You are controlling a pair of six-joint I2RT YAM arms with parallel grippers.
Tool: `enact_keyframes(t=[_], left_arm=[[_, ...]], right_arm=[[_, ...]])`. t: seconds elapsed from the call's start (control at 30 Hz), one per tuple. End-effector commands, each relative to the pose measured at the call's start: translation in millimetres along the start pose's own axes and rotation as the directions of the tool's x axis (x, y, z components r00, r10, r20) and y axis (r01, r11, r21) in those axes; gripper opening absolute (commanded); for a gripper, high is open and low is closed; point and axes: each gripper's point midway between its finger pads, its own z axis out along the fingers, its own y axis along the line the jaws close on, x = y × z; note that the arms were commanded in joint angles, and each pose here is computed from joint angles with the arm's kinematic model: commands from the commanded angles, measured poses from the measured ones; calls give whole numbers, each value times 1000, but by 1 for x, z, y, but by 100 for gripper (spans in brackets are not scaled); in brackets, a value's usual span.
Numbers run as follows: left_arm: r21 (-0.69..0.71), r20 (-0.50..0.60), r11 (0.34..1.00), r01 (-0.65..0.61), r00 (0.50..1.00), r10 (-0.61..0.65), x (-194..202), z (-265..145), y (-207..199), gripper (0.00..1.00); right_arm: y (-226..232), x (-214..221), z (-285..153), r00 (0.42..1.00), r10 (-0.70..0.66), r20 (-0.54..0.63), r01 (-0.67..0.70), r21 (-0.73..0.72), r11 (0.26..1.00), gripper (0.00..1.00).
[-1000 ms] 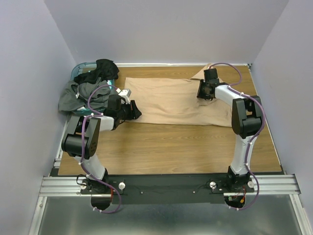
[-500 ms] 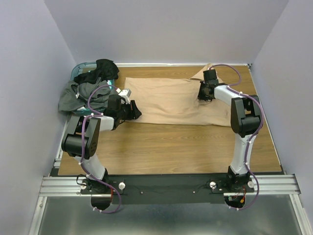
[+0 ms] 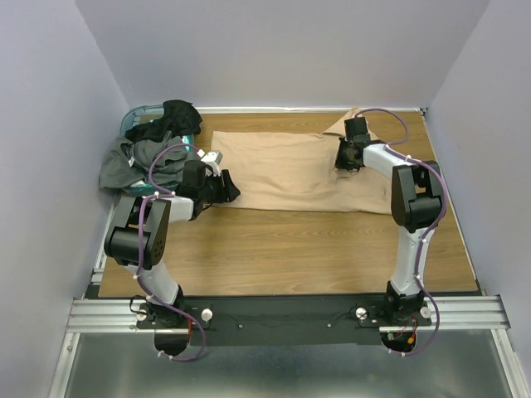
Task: Fold and stack the t-shirts
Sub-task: Fold the tshirt
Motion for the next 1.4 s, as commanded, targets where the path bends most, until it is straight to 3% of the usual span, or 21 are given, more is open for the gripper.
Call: enact_keyframes(t=[0.0, 0.77, 1.37], left_arm=[[0, 0, 1000, -19, 1000, 19, -3, 1, -2, 58], [-2, -8, 1000, -19, 1000, 19, -1, 2, 0, 58], [1, -17, 1000, -17, 1000, 17, 1, 4, -1, 58]], right_arm=[[11, -14, -19, 1000, -8, 28, 9, -9, 1000, 6], [30, -39, -39, 993, -22, 114, 21, 6, 1000, 10], [54, -34, -37, 994, -45, 97, 51, -63, 997, 14]])
